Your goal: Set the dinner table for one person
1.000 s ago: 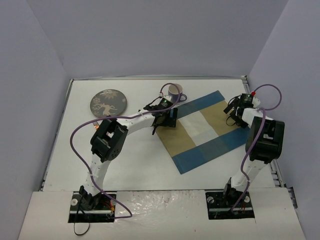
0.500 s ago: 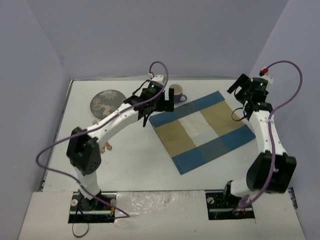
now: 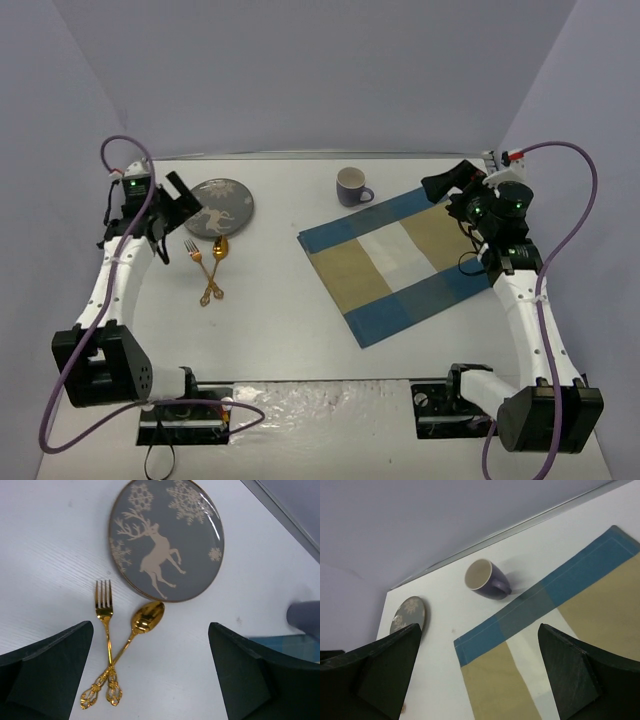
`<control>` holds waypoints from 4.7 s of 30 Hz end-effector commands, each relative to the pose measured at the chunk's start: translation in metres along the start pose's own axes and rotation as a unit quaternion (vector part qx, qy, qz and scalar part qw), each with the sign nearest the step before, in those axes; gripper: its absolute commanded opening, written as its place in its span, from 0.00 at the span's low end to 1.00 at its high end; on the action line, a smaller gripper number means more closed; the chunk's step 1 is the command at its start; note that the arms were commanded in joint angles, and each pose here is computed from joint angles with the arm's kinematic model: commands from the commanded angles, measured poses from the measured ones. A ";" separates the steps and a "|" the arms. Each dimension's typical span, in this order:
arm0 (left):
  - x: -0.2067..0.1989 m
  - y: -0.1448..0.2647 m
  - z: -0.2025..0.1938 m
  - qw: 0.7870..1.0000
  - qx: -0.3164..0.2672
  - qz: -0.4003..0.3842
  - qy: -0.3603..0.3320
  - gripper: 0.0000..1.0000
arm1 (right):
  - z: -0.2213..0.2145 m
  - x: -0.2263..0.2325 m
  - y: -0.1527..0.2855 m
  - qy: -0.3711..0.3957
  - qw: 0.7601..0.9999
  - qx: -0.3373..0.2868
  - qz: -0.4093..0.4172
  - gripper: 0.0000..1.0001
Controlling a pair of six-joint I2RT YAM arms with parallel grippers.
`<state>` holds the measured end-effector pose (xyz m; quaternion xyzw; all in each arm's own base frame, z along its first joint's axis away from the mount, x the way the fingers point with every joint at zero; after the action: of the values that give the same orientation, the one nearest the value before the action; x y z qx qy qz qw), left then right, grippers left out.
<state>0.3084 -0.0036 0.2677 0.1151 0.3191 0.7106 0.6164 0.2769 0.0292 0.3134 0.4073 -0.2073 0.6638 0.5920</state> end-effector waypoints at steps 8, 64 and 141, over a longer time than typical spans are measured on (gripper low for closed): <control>0.079 -0.075 0.043 0.993 -0.045 -0.078 0.077 0.97 | -0.030 0.022 0.011 0.032 0.987 0.060 0.146 1.00; 0.093 -0.211 -0.013 0.957 0.119 -0.241 0.113 0.00 | -0.047 0.018 0.020 0.073 0.982 0.074 0.155 1.00; -0.337 -0.028 -0.117 0.807 0.073 -0.579 0.089 0.00 | -0.019 0.068 0.105 0.111 0.975 0.019 0.190 1.00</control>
<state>0.3286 -0.3352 0.1590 0.0220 0.4990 0.2907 0.8161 0.1748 0.0628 0.3625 0.3345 -0.1872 0.7917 0.4757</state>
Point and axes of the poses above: each gripper's point midway between its finger pads, its own y axis back along the fingers, its own x axis along the line the jaws close on, z = x × y, the point moved 10 cm from there along y, back along the fingers, and after that the axes turned 15 degrees about -y, right-handed, at the moved point
